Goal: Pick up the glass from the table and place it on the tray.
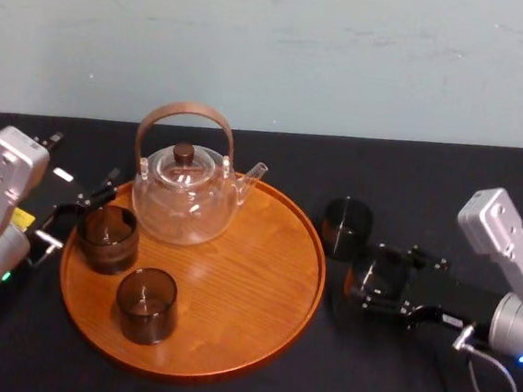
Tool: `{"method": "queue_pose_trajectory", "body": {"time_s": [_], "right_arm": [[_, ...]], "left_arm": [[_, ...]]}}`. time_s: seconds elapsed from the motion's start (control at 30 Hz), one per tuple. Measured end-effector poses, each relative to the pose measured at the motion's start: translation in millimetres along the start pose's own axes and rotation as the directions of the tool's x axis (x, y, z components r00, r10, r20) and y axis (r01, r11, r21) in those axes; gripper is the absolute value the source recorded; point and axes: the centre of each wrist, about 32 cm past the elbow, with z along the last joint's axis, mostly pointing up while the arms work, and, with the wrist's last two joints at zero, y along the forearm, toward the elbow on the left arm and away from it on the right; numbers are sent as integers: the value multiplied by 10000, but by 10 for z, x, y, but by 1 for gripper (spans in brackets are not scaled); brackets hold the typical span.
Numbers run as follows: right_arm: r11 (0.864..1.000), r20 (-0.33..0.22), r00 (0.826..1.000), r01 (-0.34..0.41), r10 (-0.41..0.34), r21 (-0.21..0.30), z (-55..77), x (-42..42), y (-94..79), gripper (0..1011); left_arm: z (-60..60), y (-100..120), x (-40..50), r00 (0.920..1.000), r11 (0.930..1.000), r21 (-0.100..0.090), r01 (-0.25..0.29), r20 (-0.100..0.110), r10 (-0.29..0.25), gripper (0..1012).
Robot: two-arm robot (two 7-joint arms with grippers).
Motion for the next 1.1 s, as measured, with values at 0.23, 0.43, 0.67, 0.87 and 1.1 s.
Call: {"method": "queue_pose_trajectory", "body": {"time_s": [0.23, 0.43, 0.67, 0.87, 1.1], "right_arm": [[9996, 270, 9996, 71, -78, 275, 124, 65, -8, 908], [9984, 562, 9983, -157, 126, 549, 223, 75, 87, 908], [9958, 820, 9955, -528, 467, 742, 312, 55, 237, 908], [9930, 1001, 9921, -845, 762, 820, 376, 21, 363, 908], [9885, 1146, 9871, -1220, 1115, 894, 425, -34, 480, 908]], "left_arm": [[0, 0, 0, 10000, 10000, 0, 0, 0, 0, 1001], [0, 0, 0, 10000, 10000, 0, 0, 0, 0, 1001], [0, 0, 0, 10000, 10000, 0, 0, 0, 0, 1002], [0, 0, 0, 10000, 10000, 0, 0, 0, 0, 1001], [0, 0, 0, 10000, 10000, 0, 0, -1, 0, 1001]]}}
